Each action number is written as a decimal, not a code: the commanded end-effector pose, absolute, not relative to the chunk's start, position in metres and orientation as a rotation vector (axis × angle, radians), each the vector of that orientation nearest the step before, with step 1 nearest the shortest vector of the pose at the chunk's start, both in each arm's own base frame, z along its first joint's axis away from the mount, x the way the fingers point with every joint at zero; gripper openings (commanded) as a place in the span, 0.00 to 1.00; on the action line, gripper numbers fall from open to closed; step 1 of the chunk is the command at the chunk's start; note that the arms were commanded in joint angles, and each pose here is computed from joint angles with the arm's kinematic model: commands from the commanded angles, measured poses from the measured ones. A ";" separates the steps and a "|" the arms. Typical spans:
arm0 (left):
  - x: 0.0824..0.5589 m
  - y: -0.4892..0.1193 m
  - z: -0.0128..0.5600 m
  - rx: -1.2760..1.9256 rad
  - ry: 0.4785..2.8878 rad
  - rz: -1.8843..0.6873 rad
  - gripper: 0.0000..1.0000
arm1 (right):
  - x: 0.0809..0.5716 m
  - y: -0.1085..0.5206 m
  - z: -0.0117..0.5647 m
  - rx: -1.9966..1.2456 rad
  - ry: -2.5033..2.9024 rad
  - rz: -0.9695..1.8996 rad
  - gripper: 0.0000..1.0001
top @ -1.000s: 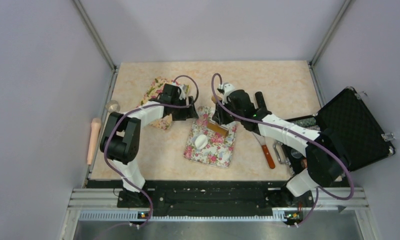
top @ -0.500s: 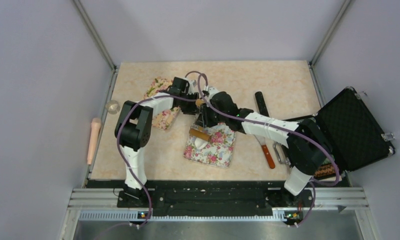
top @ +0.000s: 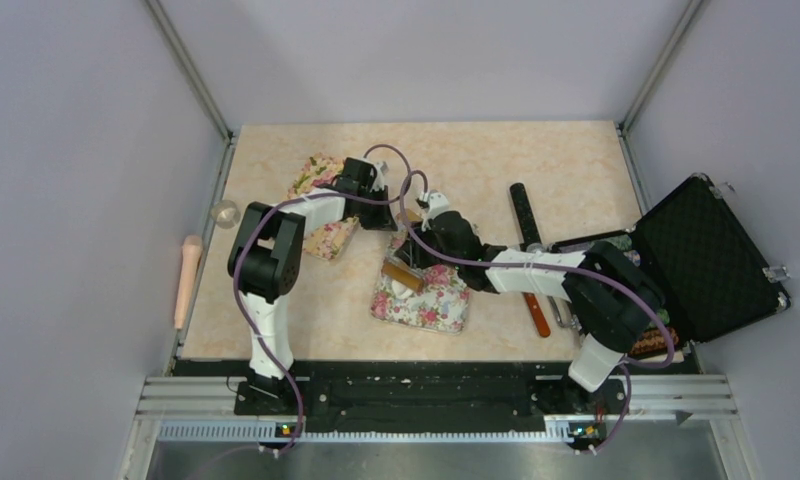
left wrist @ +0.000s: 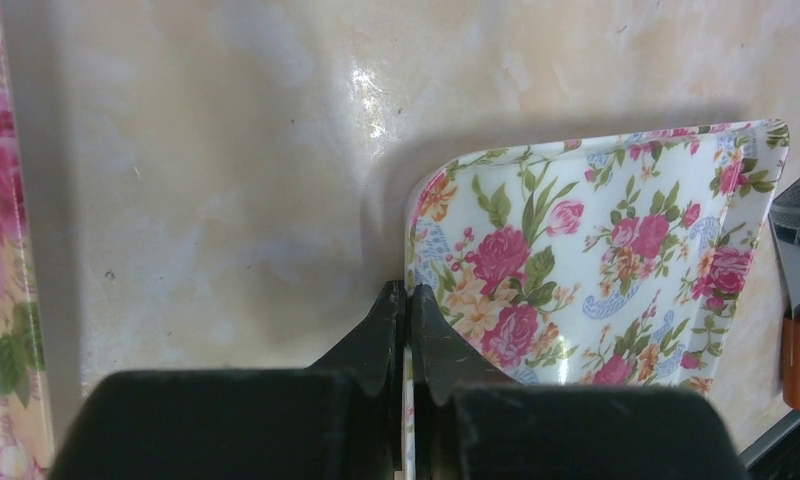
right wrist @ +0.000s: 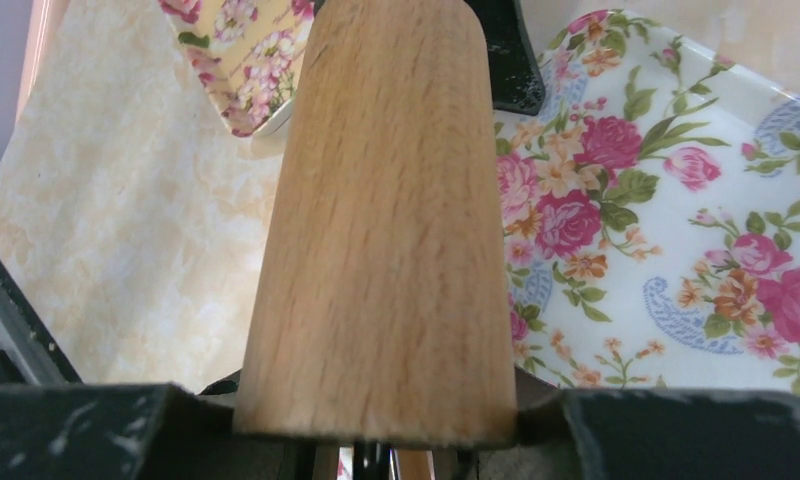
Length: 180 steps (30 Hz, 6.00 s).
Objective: Roll out the dumpling wrappers from the dough
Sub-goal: Flatten out the dough on the work surface.
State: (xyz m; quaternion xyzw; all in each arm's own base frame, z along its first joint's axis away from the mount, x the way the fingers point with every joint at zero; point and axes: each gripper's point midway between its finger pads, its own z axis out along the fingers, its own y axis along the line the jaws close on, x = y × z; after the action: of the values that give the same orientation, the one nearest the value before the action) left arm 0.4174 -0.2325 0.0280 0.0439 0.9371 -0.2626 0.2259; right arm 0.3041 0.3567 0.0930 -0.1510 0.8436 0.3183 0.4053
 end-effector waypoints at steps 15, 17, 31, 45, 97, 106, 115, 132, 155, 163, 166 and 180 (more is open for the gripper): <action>0.409 -0.206 0.008 -0.016 2.644 -0.654 0.00 | 0.293 0.254 -0.010 -0.448 2.336 0.371 0.00; 0.409 -0.205 0.010 -0.019 2.640 -0.655 0.00 | 0.293 0.251 -0.013 -0.464 2.340 0.342 0.00; 0.411 -0.205 0.019 -0.022 2.617 -0.670 0.00 | 0.298 0.224 -0.014 -0.509 2.304 0.171 0.00; 0.410 -0.207 0.022 -0.014 2.607 -0.687 0.00 | 0.354 0.221 0.074 -0.416 2.060 0.065 0.00; 0.417 -0.197 0.030 -0.062 2.571 -0.754 0.00 | 0.274 0.265 0.003 -0.690 2.182 0.077 0.00; 0.417 -0.198 0.034 -0.060 2.565 -0.763 0.00 | 0.275 0.252 -0.016 -0.743 2.202 -0.029 0.00; 0.417 -0.199 0.040 -0.054 2.556 -0.766 0.00 | 0.275 0.240 -0.028 -0.788 2.219 -0.110 0.00; 0.416 -0.199 0.045 -0.050 2.546 -0.774 0.00 | 0.269 0.240 -0.043 -0.841 2.241 -0.127 0.00; 0.417 -0.196 0.052 -0.053 2.531 -0.784 0.00 | 0.274 0.228 -0.055 -0.782 2.294 -0.211 0.00; 0.417 -0.196 0.051 -0.059 2.532 -0.795 0.00 | 0.279 0.221 -0.055 -0.733 2.301 -0.268 0.00; 0.417 -0.196 0.051 -0.059 2.531 -0.798 0.00 | 0.280 0.218 -0.055 -0.713 2.305 -0.292 0.00; 0.418 -0.191 0.056 -0.074 2.516 -0.796 0.00 | 0.297 0.213 -0.031 -0.576 2.249 -0.382 0.00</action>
State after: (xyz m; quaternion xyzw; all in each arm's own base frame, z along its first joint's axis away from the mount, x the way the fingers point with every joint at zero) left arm 0.4171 -0.1992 0.0311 -0.0422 0.9302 -0.2876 0.2240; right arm 0.3531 0.3059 0.0802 -0.1173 0.8093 0.0286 0.5749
